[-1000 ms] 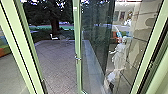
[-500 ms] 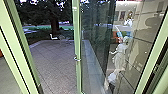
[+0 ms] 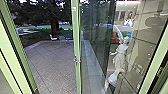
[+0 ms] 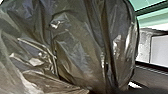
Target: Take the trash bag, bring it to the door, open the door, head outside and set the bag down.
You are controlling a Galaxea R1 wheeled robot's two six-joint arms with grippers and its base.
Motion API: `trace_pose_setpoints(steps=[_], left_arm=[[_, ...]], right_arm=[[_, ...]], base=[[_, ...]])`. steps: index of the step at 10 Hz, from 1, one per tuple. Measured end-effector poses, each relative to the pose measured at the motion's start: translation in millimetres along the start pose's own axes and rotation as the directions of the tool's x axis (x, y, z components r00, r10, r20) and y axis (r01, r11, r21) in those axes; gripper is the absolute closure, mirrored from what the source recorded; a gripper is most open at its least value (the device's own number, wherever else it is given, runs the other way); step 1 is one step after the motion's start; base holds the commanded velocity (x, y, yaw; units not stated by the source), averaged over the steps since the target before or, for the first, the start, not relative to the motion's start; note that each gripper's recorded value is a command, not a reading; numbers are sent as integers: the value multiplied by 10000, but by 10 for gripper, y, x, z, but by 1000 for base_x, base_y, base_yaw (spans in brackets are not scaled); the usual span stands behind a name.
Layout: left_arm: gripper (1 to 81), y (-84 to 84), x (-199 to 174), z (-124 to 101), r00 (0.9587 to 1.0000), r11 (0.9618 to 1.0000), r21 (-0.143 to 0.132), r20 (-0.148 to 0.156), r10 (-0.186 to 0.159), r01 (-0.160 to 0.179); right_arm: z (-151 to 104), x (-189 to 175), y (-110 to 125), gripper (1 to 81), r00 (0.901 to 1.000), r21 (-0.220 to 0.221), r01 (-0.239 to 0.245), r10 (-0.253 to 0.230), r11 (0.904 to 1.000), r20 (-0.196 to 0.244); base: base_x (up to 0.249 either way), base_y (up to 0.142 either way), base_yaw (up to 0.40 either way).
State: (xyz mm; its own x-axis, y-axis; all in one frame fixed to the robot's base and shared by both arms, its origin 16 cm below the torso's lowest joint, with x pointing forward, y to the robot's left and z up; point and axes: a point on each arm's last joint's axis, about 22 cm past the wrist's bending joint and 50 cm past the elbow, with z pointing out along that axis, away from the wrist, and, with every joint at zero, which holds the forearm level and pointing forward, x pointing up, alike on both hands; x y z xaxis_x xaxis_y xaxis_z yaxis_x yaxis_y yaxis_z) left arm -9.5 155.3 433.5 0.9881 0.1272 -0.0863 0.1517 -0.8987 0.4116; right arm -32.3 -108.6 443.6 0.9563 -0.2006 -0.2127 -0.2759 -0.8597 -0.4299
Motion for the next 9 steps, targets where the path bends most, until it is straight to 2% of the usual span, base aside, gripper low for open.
trace_pose_setpoints(steps=[7,9], left_arm=[[811,55,48,13,10000,10000,-60,-57,31,-31],[811,2,-28,3,10000,10000,-6,14,1,-1]], right_arm=[[-12,21,35,10,10000,-78,24,-24,10000,25],[12,-53,14,10,10000,-41,-4,4,10000,60]], base=[[74,0,0],[75,0,0]])
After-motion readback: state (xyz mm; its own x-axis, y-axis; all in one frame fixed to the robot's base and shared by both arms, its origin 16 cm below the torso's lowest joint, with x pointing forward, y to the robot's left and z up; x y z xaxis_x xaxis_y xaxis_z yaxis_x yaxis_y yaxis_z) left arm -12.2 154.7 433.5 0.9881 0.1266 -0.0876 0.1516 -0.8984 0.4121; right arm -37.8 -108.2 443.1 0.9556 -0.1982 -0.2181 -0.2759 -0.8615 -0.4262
